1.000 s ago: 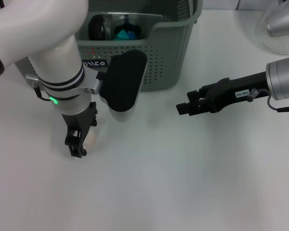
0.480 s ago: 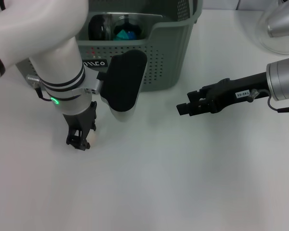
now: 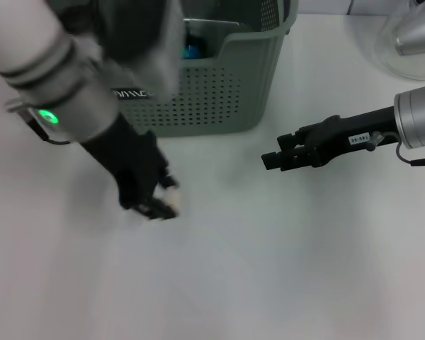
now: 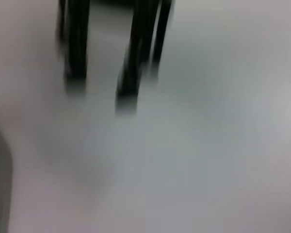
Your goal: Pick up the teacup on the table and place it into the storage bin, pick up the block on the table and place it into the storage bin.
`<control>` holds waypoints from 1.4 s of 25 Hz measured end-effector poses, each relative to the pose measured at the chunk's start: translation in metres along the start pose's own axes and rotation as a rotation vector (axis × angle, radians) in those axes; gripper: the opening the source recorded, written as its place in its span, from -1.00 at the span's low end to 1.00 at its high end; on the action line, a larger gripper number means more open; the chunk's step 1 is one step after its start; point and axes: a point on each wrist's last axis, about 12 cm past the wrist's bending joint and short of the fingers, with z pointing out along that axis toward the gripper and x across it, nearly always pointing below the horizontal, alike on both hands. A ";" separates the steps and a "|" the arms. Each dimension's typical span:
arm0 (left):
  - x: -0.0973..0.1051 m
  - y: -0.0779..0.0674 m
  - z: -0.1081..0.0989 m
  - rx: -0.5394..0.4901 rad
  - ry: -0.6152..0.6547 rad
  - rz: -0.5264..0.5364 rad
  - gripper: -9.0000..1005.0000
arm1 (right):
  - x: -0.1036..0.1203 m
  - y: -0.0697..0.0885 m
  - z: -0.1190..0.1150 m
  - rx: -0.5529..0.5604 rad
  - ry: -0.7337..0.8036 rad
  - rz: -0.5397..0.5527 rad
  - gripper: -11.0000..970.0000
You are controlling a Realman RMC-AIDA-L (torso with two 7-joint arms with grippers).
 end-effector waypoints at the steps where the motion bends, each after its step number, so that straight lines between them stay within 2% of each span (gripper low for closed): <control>1: 0.005 -0.002 -0.011 0.026 -0.107 -0.037 -0.15 | 0.000 0.000 -0.001 0.001 0.000 -0.001 0.43; 3: 0.020 -0.006 -0.035 0.041 -0.363 -0.117 -0.14 | 0.000 -0.001 -0.002 0.004 0.000 -0.005 0.43; 7: 0.049 -0.007 -0.074 -0.064 -0.773 -0.231 -0.12 | -0.002 -0.002 -0.003 0.008 0.001 -0.012 0.43; 9: 0.051 -0.002 -0.088 -0.125 -0.890 -0.252 -0.12 | -0.004 -0.002 -0.004 0.008 0.002 -0.017 0.43; 11: 0.048 0.011 -0.097 -0.219 -0.933 -0.286 -0.11 | -0.005 -0.002 -0.004 0.008 0.003 -0.021 0.43; 15: 0.039 0.044 -0.100 -0.393 -0.915 -0.408 -0.09 | -0.006 -0.001 -0.003 0.005 0.007 -0.029 0.43; 18: 0.029 0.066 -0.090 -0.465 -0.825 -0.503 -0.08 | -0.004 -0.002 -0.003 0.006 0.008 -0.028 0.43; 21: 0.020 0.080 -0.076 -0.501 -0.719 -0.544 -0.07 | -0.002 -0.002 -0.005 0.008 0.007 -0.024 0.43; 24: 0.014 0.089 -0.065 -0.540 -0.643 -0.564 -0.06 | 0.000 -0.003 -0.006 0.010 0.005 -0.026 0.43; 29: 0.010 0.099 -0.055 -0.576 -0.557 -0.589 0.42 | 0.000 -0.003 -0.006 0.010 0.007 -0.029 0.43; 33: 0.008 0.100 -0.058 -0.607 -0.556 -0.585 0.47 | 0.000 -0.003 -0.006 0.010 0.010 -0.033 0.43; 35: 0.008 0.096 -0.066 -0.601 -0.580 -0.584 0.49 | 0.000 -0.003 -0.006 0.011 0.010 -0.033 0.43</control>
